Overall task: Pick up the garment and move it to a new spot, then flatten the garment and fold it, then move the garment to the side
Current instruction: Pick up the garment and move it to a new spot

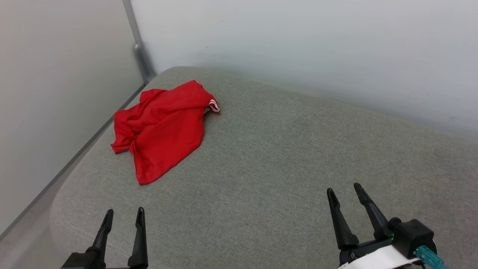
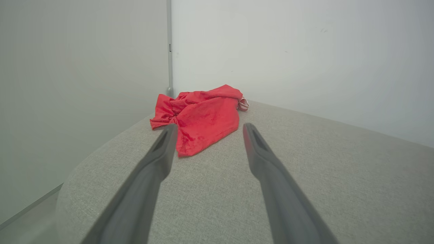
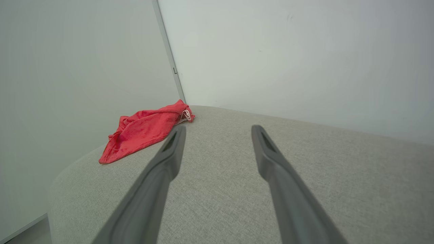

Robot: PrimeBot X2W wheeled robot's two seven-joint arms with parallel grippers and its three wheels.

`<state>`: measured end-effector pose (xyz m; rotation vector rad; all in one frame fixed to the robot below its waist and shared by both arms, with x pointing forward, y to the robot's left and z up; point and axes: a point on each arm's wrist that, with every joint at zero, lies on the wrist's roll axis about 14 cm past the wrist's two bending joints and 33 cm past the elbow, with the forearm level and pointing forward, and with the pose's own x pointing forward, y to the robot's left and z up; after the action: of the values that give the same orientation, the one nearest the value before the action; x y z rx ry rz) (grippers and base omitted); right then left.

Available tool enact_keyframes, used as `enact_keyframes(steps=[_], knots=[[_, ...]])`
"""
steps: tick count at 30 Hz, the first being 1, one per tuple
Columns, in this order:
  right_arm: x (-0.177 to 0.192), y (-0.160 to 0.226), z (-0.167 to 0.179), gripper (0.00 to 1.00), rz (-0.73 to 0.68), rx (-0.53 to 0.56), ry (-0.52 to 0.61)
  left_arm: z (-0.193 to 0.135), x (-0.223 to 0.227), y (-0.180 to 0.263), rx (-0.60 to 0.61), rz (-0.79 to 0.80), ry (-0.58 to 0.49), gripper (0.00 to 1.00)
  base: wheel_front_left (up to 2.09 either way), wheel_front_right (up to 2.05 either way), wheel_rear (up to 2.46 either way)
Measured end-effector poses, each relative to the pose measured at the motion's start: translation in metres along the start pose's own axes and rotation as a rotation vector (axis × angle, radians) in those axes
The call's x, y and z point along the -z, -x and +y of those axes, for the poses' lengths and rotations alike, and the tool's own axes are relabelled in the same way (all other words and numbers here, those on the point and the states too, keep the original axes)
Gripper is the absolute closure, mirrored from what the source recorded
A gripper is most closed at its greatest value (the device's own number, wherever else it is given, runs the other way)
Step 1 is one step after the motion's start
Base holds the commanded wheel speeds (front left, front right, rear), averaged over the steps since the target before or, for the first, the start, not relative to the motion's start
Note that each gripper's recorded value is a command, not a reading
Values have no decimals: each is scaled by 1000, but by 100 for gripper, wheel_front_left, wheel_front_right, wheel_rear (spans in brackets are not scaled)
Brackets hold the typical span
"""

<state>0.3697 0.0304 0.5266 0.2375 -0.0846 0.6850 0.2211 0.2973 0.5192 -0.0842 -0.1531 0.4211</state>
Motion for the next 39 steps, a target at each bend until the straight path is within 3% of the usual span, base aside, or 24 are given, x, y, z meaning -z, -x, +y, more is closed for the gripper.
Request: enact_keyframes(steps=[13, 18, 26, 34, 39], knots=[[10, -5, -15, 0, 18, 18, 46, -10, 19, -17, 21, 70, 34, 0, 0, 0, 0], [8, -17, -30, 0, -5, 33, 74, -16, 26, -49, 31, 85, 30, 0, 0, 0, 0], [22, -28, -63, 0, -3, 73, 92, -18, 43, -132, 148, 135, -100, 0, 0, 0, 0], [50, -23, -99, 0, 54, 135, 109, -20, 70, -216, 300, 368, -302, 0, 0, 0, 0], [66, -18, -114, 0, 89, 159, 116, -8, 104, -240, 281, 628, -292, 0, 0, 0, 0]])
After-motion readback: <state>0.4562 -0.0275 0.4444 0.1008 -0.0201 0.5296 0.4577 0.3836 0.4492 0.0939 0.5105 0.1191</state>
